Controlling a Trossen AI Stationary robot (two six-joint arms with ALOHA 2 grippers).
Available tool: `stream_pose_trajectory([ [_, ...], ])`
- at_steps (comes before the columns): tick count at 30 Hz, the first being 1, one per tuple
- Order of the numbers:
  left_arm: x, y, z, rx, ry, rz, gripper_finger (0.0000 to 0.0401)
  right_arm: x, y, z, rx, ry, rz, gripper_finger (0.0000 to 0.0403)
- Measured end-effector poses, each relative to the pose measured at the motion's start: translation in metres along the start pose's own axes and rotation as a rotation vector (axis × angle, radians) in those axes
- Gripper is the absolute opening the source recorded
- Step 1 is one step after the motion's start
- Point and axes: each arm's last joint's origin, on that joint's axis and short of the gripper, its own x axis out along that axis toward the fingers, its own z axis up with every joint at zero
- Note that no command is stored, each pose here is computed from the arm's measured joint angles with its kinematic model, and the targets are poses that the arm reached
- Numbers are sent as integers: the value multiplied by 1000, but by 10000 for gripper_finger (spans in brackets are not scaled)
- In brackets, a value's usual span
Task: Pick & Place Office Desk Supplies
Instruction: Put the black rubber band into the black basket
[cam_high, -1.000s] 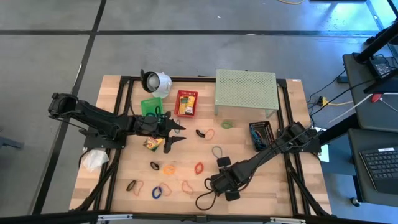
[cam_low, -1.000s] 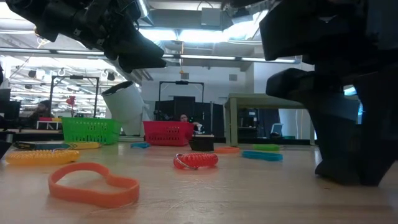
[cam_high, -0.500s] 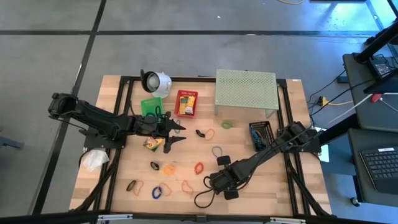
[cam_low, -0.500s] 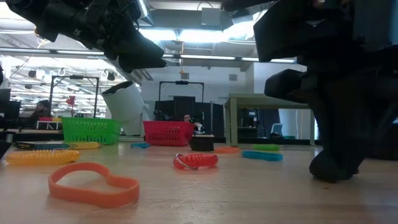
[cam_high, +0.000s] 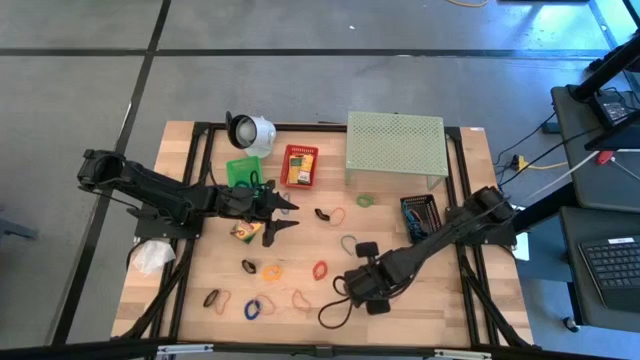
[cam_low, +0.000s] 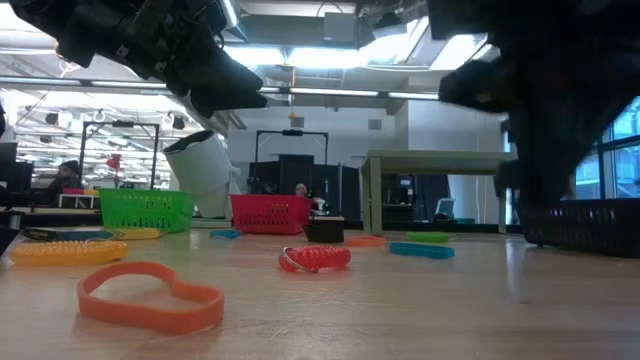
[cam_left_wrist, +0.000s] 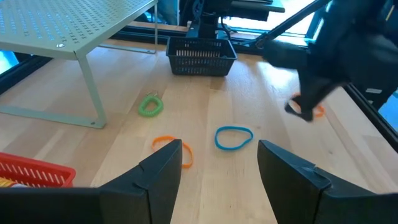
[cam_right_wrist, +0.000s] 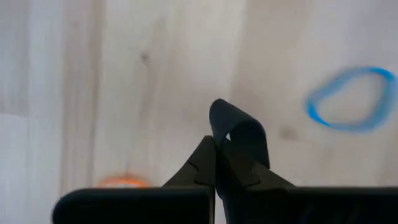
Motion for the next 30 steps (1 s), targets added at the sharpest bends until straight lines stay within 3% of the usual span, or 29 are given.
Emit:
stream_pose_trajectory([
  [6,0,0,0,0,-1,0,203,-31,-28,-17,165,10,-108,1],
  [14,0,-1,1,0,-7,-5,203,-59,-65,-59,434,-84,-99,0],
  [22,0,-3,2,0,-21,-13,203,-62,-96,-112,773,-124,-85,0],
  [30,0,-3,2,8,-21,-13,203,-52,-114,-155,966,-135,-108,0],
])
